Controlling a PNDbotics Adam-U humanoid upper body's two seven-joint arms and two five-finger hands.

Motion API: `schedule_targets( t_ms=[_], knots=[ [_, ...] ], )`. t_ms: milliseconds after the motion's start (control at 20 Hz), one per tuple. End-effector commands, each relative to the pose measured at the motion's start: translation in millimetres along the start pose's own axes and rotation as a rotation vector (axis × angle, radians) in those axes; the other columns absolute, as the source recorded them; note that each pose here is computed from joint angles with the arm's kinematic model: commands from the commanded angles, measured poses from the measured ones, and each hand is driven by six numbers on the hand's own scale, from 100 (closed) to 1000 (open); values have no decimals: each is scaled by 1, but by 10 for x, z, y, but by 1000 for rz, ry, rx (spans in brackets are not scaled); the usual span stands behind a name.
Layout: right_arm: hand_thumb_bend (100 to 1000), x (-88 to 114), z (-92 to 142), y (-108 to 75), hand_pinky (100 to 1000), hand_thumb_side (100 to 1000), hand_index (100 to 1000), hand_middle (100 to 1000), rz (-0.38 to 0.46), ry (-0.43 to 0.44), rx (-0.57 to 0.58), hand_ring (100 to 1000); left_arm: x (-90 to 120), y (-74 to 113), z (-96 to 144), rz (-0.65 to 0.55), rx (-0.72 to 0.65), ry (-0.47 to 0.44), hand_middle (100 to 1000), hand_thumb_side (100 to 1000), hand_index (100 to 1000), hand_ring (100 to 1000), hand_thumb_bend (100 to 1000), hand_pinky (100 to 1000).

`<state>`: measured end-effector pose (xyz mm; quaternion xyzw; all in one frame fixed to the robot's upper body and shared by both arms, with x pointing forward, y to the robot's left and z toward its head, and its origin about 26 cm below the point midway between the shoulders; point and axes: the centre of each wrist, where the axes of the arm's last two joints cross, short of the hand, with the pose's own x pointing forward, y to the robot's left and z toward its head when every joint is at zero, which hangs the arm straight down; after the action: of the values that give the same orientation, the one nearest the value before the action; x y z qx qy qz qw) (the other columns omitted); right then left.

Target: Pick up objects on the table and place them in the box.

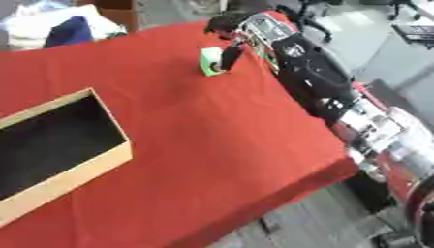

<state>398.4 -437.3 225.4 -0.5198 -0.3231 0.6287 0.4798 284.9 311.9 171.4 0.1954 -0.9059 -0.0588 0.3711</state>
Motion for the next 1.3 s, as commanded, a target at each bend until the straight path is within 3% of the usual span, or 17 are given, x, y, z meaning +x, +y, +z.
schedule_targets(
  t_ms=[50,750,1300],
  knots=[
    [316,-128,68,-115,865,514,1000,1000,2,31,-30,920,61,42,-43,-11,3,-30,604,629,765,634,100,685],
    [276,-146,49,-114,860,488,1000,1000,-37,37,-39,915,65,33,-52,-6,1,-33,605,631,765,635,100,685],
    [198,-309,-7,-61,845,439,1000,1000,-126,132,-78,898,79,9,-76,6,2,-43,605,633,764,635,100,685]
  ],
)
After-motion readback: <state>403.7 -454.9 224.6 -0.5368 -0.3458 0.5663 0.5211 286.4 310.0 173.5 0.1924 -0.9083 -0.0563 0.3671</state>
